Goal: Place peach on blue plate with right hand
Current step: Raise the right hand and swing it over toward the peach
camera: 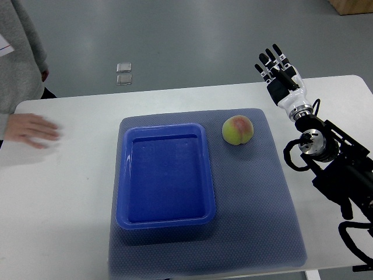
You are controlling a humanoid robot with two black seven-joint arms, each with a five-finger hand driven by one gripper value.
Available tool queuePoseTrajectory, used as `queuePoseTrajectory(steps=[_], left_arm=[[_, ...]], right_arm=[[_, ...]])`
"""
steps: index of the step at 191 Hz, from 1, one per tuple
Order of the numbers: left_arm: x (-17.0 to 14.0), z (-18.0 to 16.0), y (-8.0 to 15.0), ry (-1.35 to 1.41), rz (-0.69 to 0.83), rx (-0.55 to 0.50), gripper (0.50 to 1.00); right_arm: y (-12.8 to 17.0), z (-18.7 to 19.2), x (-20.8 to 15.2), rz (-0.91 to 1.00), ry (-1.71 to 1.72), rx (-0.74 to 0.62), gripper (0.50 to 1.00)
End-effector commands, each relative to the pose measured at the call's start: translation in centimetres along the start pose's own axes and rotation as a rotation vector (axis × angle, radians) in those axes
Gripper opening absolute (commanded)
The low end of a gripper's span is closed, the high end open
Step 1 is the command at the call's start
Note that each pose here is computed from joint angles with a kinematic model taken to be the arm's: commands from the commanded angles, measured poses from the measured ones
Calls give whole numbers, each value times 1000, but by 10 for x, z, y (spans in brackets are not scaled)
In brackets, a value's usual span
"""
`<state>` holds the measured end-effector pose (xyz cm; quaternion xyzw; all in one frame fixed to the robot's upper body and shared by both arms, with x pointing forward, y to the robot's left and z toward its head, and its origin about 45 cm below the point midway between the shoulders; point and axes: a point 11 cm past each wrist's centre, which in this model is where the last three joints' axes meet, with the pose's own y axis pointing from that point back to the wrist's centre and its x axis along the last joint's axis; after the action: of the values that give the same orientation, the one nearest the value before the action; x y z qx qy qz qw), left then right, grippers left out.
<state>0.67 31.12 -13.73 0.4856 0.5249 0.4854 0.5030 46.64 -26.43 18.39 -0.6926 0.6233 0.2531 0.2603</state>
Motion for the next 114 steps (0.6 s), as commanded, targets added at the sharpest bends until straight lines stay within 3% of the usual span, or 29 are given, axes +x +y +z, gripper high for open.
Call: queuePoseTrajectory(steps=[1,72,114], left_arm=[[0,0,0,0,-1,0,1000],[-1,0,0,0,-1,0,1000],[-2,0,0,-2,-7,1,1000]], right_arm=[[0,0,0,0,0,-1,932],[-11,-9,-14,-39,58,-2,932],[-29,-6,-61,-259,459,-156,932]])
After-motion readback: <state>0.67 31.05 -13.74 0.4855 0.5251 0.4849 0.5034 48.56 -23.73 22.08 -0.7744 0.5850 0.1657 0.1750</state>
